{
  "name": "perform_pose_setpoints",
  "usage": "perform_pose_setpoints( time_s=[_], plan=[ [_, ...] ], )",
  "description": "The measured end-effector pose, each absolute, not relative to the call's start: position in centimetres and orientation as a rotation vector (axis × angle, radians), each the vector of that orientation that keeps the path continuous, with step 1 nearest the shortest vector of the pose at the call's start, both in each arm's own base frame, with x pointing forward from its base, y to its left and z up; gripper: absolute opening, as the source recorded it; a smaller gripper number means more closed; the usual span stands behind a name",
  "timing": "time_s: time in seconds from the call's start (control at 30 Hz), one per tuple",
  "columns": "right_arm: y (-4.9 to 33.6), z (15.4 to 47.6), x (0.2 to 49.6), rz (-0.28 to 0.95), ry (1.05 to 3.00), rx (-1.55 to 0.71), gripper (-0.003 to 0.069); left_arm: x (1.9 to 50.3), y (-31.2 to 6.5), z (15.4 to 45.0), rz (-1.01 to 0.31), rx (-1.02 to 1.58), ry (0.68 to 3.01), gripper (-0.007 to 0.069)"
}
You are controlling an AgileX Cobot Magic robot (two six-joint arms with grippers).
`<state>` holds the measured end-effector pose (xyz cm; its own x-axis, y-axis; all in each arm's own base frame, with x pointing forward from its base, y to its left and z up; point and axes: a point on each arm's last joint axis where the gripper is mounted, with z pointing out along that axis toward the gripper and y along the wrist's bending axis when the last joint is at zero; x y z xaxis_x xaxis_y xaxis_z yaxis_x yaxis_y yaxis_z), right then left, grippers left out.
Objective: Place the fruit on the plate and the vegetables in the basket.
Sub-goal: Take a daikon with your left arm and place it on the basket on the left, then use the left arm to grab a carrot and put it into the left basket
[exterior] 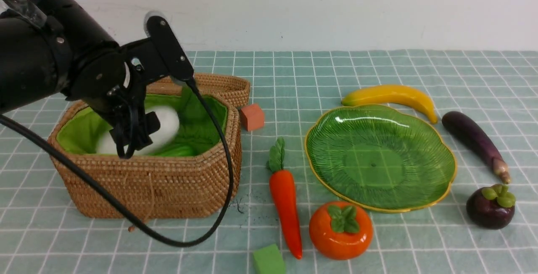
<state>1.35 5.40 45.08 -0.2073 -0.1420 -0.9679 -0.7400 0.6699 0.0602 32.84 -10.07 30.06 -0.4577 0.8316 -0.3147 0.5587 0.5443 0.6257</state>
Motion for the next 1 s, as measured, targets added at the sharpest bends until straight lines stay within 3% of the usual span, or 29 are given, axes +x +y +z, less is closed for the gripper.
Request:
perform_pose_setpoints(
  time_s=[0.1,0.2,0.3,0.33,0.37,0.4,0.47,0.63,0.8,1.0],
  plan=[
    [5.4,45.0,1.3,0.641,1.728,-0.721,0.0098,32.7,-10.0,29.9,0.558,1.039,2.233,0.0654],
    [5.4,44.8,1.2,0.646,1.75,-0.742,0.0099,31.9,-10.8,30.1,0.428,0.88,2.313,0.0587],
    [5.4,44.2,0.9,0.667,1.828,-0.756,0.0101,28.8,-14.5,31.2,0.107,0.645,2.409,0.0365],
    [5.4,44.0,0.8,0.667,1.849,-0.755,0.0101,28.0,-15.5,31.3,0.035,0.587,2.435,0.0275],
    [5.4,44.0,0.8,0.665,1.854,-0.753,0.0101,27.6,-16.0,31.4,-0.002,0.575,2.445,0.0256],
    [5.3,43.8,0.8,0.657,1.877,-0.756,0.0101,26.0,-17.9,31.3,-0.106,0.562,2.492,0.0126],
    [5.2,43.6,0.8,0.637,1.904,-0.762,0.0102,24.1,-20.4,30.9,-0.224,0.583,2.549,0.0],
    [5.1,43.4,0.7,0.622,1.921,-0.769,0.0102,23.2,-24.3,30.6,-0.379,0.565,2.609,-0.001],
    [5.0,43.4,0.6,0.617,1.918,-0.771,0.0102,25.7,-26.8,29.1,-0.35,0.498,2.672,0.0083],
    [5.0,43.4,0.5,0.615,1.914,-0.772,0.0107,29.3,-29.5,25.5,-0.214,0.38,2.721,0.034]
  ],
)
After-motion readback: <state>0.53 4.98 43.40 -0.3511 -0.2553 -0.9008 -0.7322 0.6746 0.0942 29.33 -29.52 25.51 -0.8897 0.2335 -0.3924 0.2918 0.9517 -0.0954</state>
